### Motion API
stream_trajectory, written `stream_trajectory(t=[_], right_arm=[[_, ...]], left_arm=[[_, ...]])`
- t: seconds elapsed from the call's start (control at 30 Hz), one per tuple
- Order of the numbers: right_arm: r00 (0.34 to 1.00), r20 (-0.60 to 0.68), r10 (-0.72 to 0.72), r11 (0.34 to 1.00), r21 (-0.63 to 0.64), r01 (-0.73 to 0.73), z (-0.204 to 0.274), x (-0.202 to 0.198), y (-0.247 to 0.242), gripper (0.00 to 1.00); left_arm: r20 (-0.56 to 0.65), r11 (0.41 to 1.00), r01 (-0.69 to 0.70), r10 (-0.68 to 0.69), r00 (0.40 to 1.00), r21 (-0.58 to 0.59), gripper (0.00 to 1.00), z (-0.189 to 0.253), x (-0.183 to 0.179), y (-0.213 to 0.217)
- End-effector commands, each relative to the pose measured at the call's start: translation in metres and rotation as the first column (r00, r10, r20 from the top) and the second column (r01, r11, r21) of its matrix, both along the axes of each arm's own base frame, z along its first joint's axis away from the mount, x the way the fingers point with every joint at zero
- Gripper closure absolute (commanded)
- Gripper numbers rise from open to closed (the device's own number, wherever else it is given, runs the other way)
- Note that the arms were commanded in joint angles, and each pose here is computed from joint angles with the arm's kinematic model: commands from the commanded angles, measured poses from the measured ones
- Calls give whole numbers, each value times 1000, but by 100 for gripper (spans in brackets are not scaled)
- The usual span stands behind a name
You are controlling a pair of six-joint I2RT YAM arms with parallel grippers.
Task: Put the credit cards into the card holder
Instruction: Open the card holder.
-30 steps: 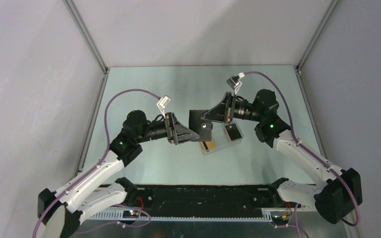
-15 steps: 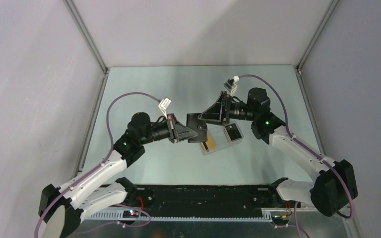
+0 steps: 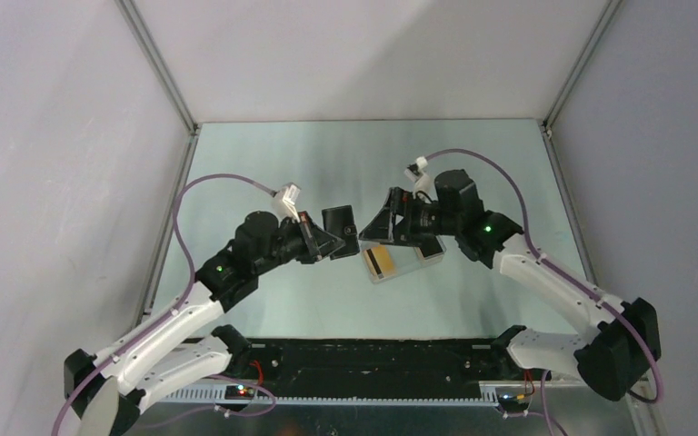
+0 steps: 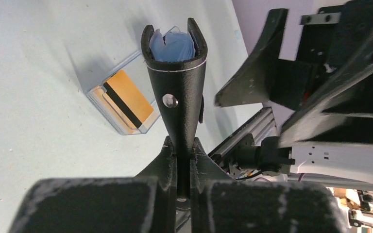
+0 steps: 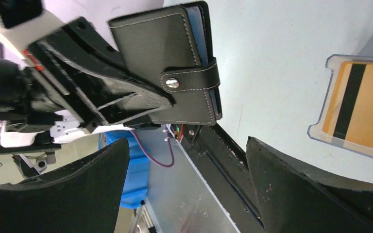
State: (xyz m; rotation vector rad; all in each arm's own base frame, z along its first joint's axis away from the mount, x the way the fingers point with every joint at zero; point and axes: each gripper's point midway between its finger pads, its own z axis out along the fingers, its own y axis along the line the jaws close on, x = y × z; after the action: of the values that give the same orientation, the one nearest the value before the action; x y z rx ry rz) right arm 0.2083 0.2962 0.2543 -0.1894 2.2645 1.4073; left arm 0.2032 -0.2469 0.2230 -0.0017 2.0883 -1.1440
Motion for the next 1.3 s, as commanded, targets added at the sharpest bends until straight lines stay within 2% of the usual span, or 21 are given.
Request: stream_trajectory(t=[0.0, 0.23, 0.43, 0.57, 0.7, 0.8, 1.0, 1.17, 1.27], right_arm=[[998, 29, 52, 998, 30, -53, 9, 1, 23, 10], [994, 16, 109, 993, 40, -109, 7, 7, 44, 22], [990, 10, 143, 989, 26, -143, 3, 2, 47, 23], [989, -2, 149, 988, -25, -149, -9, 1, 46, 29], [986, -8, 167, 985, -51, -167, -17, -1, 45, 31], [984, 0, 176, 983, -46, -176, -18, 0, 47, 43], [995, 22, 99, 991, -88, -96, -21, 13, 39, 53], [997, 76, 6, 971, -240, 13, -35, 23, 21, 52], [992, 113, -58, 934, -344, 94, -43, 31, 4, 52]], left_arm=[[90, 1000, -2, 3, 996, -7, 100, 31, 2, -1], [66, 998, 65, -66, 996, 8, 100, 25, -8, -17], [38, 994, 101, -102, 994, 27, 100, 15, -14, -26], [48, 995, 98, -99, 994, 23, 100, 19, -15, -27], [60, 996, 92, -93, 994, 11, 100, 25, -16, -25], [76, 992, 129, -129, 989, 4, 100, 31, -21, -28], [96, 988, 155, -155, 983, 5, 100, 32, -27, -26], [88, 988, 156, -156, 984, 4, 100, 27, -30, -24], [82, 989, 149, -149, 985, 4, 100, 25, -30, -22]])
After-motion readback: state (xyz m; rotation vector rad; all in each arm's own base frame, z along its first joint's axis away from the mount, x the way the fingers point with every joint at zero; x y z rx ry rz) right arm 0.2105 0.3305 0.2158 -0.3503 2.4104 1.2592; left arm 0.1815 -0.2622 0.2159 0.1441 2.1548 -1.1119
